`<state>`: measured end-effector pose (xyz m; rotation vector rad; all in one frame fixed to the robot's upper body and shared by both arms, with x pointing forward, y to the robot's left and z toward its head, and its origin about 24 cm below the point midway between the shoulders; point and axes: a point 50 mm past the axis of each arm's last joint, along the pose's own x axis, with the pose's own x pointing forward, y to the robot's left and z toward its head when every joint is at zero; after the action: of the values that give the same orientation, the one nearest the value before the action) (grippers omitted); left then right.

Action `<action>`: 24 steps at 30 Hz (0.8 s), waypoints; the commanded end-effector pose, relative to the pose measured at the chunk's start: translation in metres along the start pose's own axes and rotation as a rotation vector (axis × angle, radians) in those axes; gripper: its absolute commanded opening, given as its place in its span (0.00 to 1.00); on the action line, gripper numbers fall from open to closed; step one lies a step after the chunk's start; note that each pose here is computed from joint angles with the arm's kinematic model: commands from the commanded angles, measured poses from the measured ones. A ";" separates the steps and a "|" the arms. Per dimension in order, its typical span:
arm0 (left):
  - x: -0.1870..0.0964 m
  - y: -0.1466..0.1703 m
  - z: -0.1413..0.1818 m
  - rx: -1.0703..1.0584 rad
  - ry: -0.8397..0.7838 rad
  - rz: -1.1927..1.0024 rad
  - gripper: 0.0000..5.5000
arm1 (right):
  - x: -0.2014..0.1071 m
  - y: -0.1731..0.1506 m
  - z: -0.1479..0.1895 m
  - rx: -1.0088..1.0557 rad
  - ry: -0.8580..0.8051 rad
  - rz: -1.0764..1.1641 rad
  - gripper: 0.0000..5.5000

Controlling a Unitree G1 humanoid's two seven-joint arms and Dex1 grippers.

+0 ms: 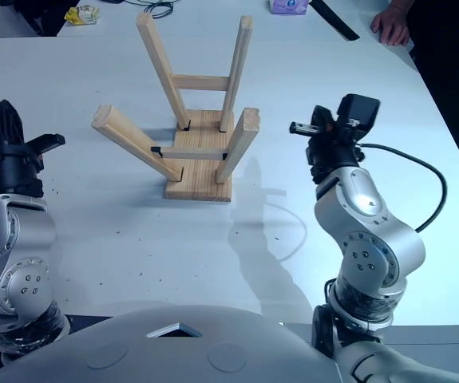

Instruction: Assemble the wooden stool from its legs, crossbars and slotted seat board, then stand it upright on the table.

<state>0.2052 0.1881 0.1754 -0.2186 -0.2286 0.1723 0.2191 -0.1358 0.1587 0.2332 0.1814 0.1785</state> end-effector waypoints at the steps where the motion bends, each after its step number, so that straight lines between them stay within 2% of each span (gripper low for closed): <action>1: -0.017 -0.084 -0.015 -0.146 0.173 -0.579 0.00 | -0.005 0.043 -0.003 -0.078 0.073 0.359 0.00; 3: -0.028 -0.097 -0.020 -0.190 0.243 -0.685 0.00 | -0.006 0.048 -0.004 -0.090 0.090 0.421 0.00; 9: -0.024 -0.079 -0.025 -0.205 0.264 -0.594 0.00 | 0.000 0.040 -0.002 -0.133 0.089 0.392 0.00; 15: -0.030 -0.069 -0.020 -0.321 0.260 -0.560 0.00 | 0.017 0.006 0.020 -0.214 -0.009 0.291 0.00; 18: -0.020 -0.050 -0.002 -0.295 0.161 -0.534 0.00 | 0.015 -0.004 0.037 -0.191 -0.069 0.358 0.00; 21: 0.007 -0.012 0.048 -0.381 -0.099 -0.462 0.00 | 0.005 -0.010 0.046 -0.197 -0.079 0.473 0.00; 24: 0.012 -0.007 0.074 -0.398 -0.205 -0.482 0.00 | 0.003 -0.011 0.058 -0.182 -0.129 0.528 0.00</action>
<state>0.2017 0.1942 0.2343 -0.5359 -0.4505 -0.3164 0.2347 -0.1550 0.1966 0.0973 0.0406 0.6637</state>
